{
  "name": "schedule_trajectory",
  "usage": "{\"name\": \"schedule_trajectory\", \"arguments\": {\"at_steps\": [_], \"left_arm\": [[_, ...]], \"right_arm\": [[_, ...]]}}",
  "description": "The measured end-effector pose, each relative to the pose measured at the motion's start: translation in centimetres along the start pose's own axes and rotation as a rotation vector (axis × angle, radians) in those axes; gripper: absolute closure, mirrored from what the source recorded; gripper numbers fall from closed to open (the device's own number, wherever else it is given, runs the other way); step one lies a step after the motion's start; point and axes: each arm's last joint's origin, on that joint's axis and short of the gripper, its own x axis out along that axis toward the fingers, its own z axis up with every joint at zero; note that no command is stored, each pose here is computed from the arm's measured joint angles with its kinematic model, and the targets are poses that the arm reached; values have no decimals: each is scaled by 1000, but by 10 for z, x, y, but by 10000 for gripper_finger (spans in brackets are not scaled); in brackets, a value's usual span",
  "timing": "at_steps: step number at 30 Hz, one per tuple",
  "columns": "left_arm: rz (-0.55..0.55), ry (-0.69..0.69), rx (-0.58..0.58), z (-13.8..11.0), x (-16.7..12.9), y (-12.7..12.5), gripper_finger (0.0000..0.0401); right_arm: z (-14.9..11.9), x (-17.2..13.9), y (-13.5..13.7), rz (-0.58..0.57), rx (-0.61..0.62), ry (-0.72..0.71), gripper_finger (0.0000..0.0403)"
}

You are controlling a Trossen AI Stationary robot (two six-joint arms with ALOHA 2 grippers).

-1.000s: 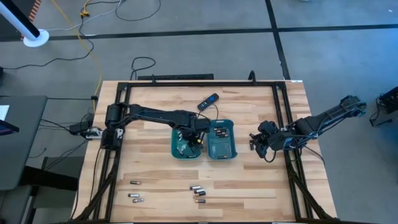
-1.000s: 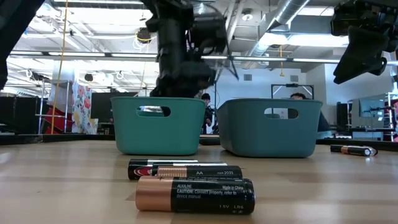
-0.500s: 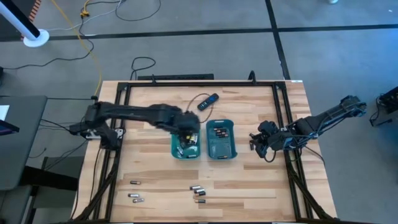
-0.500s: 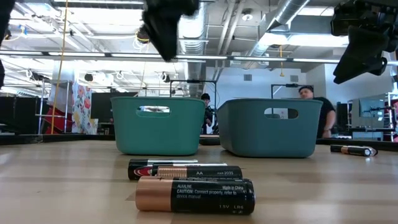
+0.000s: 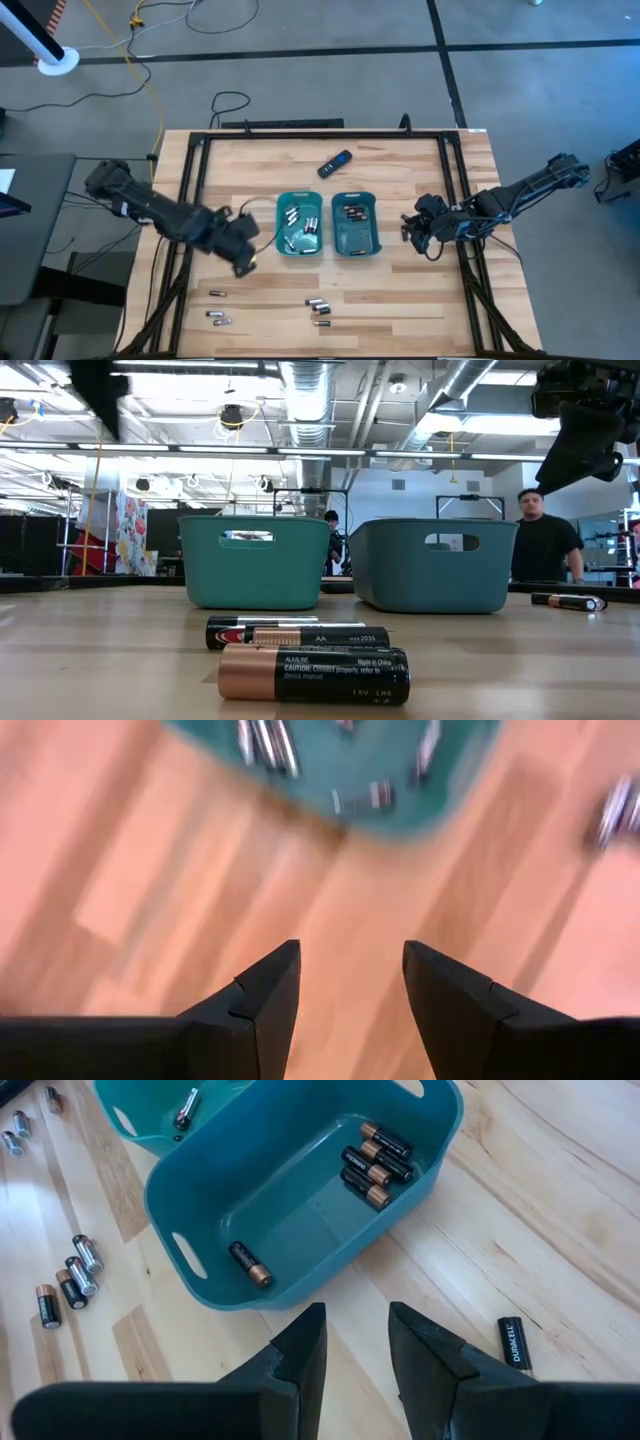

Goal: Sort batteries
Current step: Put the copper and black battery into the blue bin

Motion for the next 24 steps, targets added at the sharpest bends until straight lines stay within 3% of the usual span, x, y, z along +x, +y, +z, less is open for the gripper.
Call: {"name": "schedule_trajectory", "arguments": {"at_steps": [7, 24], "left_arm": [[-7, 141, 105, -56, 25, -17, 228], [-130, 213, 275, -136, 49, -59, 228]], "right_arm": [[1, 0, 2, 18, 10, -12, 276], [2, 0, 3, 33, 37, -22, 276]]}}
